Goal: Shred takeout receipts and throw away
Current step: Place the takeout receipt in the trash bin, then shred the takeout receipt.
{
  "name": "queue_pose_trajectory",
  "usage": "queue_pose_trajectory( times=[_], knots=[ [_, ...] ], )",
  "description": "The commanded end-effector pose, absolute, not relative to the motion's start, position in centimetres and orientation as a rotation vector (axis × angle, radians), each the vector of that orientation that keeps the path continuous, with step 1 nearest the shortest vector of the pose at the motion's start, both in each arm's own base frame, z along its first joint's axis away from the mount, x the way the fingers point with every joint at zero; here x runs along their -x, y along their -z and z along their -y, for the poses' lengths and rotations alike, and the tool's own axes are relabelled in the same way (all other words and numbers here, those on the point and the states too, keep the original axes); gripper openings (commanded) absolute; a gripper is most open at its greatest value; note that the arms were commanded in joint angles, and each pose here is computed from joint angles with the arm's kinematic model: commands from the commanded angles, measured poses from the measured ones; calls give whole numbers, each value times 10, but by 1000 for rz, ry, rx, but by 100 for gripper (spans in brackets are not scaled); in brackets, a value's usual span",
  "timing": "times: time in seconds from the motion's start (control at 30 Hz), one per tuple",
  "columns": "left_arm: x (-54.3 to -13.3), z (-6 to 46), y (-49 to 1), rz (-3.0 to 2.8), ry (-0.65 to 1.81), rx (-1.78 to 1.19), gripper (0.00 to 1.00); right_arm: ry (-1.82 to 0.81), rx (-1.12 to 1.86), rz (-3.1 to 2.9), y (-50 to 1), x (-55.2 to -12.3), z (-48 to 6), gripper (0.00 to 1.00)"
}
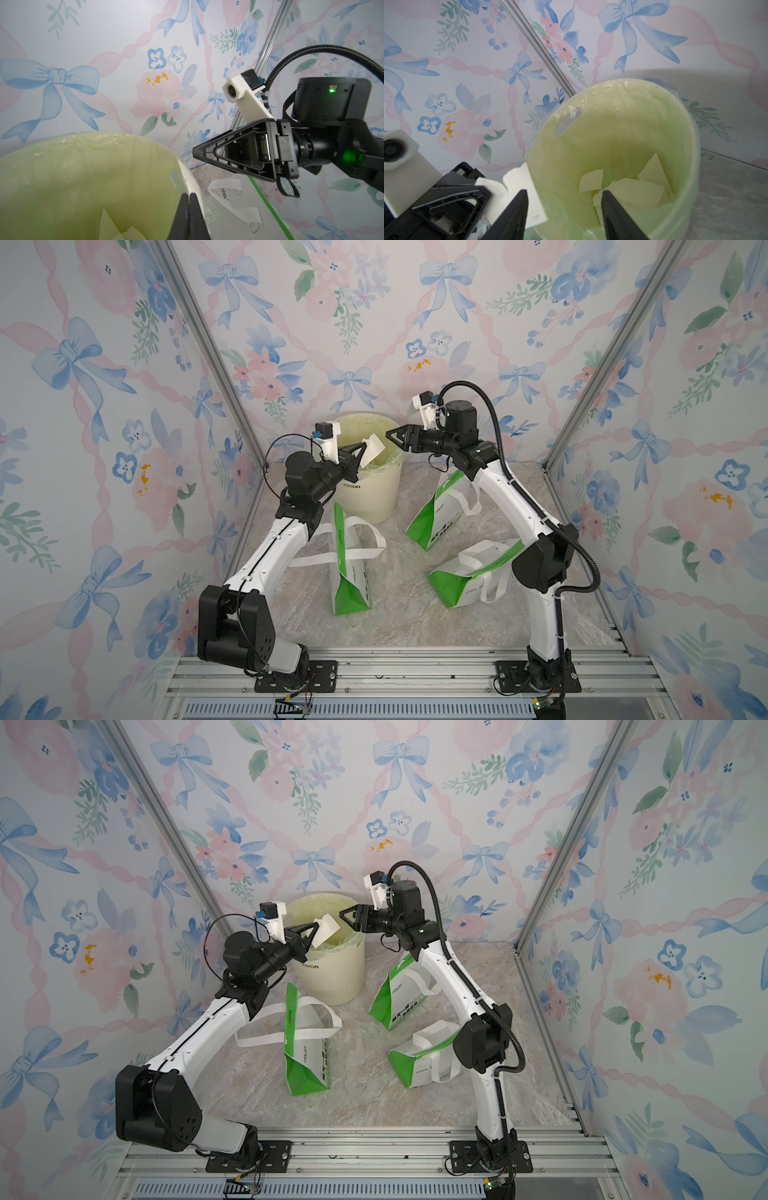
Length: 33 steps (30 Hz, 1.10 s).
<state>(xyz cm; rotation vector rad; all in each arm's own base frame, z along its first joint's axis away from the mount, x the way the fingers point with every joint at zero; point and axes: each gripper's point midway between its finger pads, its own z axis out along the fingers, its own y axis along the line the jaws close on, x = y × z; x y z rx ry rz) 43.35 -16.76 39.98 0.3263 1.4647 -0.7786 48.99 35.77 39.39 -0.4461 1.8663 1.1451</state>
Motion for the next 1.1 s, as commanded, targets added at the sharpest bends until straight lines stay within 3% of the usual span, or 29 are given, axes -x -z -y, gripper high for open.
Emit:
queue_pose_trajectory(
  times=[0.0,0.33,0.57,0.8,1.07],
  knots=[
    [-404,174,-427,-1364,787,-442,0,-1147,512,-1797,-441,-455,-339,59],
    [-370,198,-432,-1294,823,-627,0,-1350,738,-1847,-441,-387,-358,65],
    [-358,208,-432,-1265,854,-697,0,-1398,788,-1876,-434,-371,-366,59],
    [-356,209,-435,-1253,862,-700,0,-1459,787,-1859,-437,-367,-370,39],
    [-359,206,-440,-1242,868,-658,0,-1504,760,-1833,-437,-369,-373,1]
  ],
)
